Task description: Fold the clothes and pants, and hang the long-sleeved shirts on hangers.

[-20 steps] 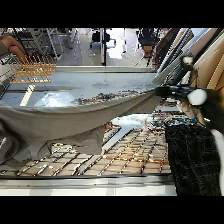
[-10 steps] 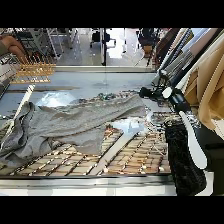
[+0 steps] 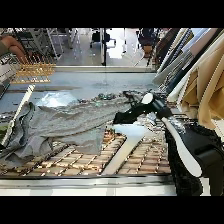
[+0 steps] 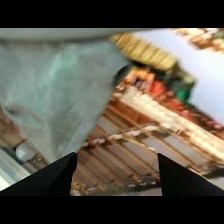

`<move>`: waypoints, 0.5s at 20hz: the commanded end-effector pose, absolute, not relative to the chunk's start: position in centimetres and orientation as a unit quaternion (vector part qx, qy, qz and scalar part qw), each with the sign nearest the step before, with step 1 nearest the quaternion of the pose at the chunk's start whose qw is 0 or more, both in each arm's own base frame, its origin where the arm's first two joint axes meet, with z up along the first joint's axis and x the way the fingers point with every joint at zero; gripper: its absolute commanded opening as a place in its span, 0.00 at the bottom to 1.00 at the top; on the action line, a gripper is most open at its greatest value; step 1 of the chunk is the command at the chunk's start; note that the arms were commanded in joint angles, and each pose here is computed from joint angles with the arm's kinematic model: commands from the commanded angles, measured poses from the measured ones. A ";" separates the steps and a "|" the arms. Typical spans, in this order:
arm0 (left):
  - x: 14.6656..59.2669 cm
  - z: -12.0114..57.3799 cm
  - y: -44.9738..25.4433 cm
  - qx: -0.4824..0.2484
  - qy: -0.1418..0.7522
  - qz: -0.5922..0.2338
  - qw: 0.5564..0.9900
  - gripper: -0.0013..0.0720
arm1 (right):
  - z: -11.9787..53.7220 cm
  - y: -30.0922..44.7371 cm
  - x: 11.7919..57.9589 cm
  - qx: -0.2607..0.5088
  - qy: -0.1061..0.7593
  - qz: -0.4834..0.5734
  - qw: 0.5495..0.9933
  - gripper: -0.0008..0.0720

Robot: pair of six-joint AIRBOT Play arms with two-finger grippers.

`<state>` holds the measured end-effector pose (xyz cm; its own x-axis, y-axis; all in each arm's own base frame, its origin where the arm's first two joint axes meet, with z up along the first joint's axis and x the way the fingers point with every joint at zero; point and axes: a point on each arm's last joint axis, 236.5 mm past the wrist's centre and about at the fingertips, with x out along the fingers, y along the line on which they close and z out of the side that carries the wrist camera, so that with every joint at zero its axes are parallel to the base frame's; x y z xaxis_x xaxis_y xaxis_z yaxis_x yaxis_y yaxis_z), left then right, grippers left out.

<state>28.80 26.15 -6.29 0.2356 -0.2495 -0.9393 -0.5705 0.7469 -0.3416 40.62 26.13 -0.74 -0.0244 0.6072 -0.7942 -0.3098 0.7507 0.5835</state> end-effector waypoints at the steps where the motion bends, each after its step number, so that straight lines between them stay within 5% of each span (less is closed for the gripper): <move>1: 28.9 -2.2 27.1 -0.219 0.510 0.166 0.815 0.35 | -0.9 29.8 37.0 0.092 0.645 0.370 0.663 0.79; 3: 29.5 1.0 26.0 -0.166 0.452 0.161 0.862 0.72 | -0.9 30.8 36.4 0.088 0.646 0.373 0.660 0.79; 10: 31.1 -1.5 17.4 -0.009 0.458 0.007 0.889 0.81 | -3.1 30.0 32.1 0.107 0.716 0.347 0.596 0.79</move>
<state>30.25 19.92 -0.49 0.5580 0.0165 -0.8297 -0.1839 0.9774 -0.1042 34.23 30.24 -2.01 -0.1967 0.5831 -0.7883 -0.3117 0.7251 0.6141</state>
